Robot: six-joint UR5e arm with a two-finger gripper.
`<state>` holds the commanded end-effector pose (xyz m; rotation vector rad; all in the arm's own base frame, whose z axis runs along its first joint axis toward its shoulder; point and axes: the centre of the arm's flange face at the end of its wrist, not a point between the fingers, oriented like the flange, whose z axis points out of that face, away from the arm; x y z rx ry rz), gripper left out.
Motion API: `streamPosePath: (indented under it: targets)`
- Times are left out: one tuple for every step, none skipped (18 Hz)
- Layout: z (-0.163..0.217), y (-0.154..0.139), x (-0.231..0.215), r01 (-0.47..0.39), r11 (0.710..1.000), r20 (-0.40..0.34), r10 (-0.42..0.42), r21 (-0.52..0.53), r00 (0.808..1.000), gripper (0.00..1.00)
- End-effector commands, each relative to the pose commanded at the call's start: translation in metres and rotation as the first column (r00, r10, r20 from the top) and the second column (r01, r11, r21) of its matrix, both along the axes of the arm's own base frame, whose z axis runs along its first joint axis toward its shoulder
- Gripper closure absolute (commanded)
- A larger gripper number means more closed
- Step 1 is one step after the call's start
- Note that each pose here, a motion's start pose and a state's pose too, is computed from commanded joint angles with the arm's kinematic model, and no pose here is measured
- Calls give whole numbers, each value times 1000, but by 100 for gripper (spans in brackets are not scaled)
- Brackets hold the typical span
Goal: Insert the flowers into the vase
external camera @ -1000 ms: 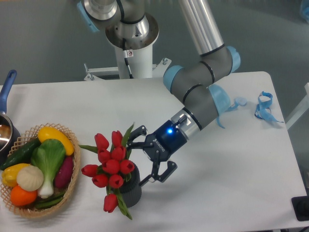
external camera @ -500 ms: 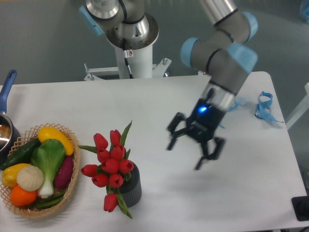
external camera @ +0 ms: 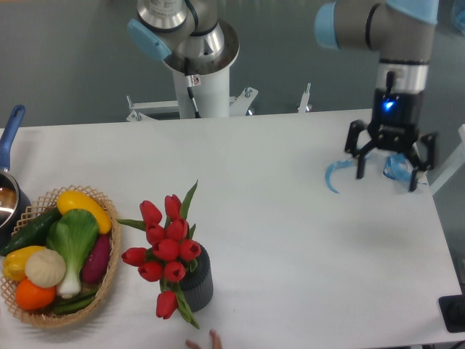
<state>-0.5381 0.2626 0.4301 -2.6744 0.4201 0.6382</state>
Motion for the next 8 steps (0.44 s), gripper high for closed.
streamPosePath:
  targets:
    - [6, -3, 3, 29, 998, -13, -30, -58, 999, 0]
    - [10, -7, 6, 56, 994, -13, -57, -98, 998, 0]
    - [15, -7, 9, 73, 991, -3, -74, -112, 997, 0]
    - [27, -8, 14, 81, 990, 1, -81, -116, 997, 0]
    - [37, -10, 19, 81, 990, 13, -80, -117, 997, 0]
    - [42, -11, 22, 87, 989, 38, -83, -122, 996, 0]
    - [51, -13, 25, 106, 986, 44, -101, -131, 994, 0]
    - [55, -14, 26, 149, 977, 40, -144, -150, 989, 0]
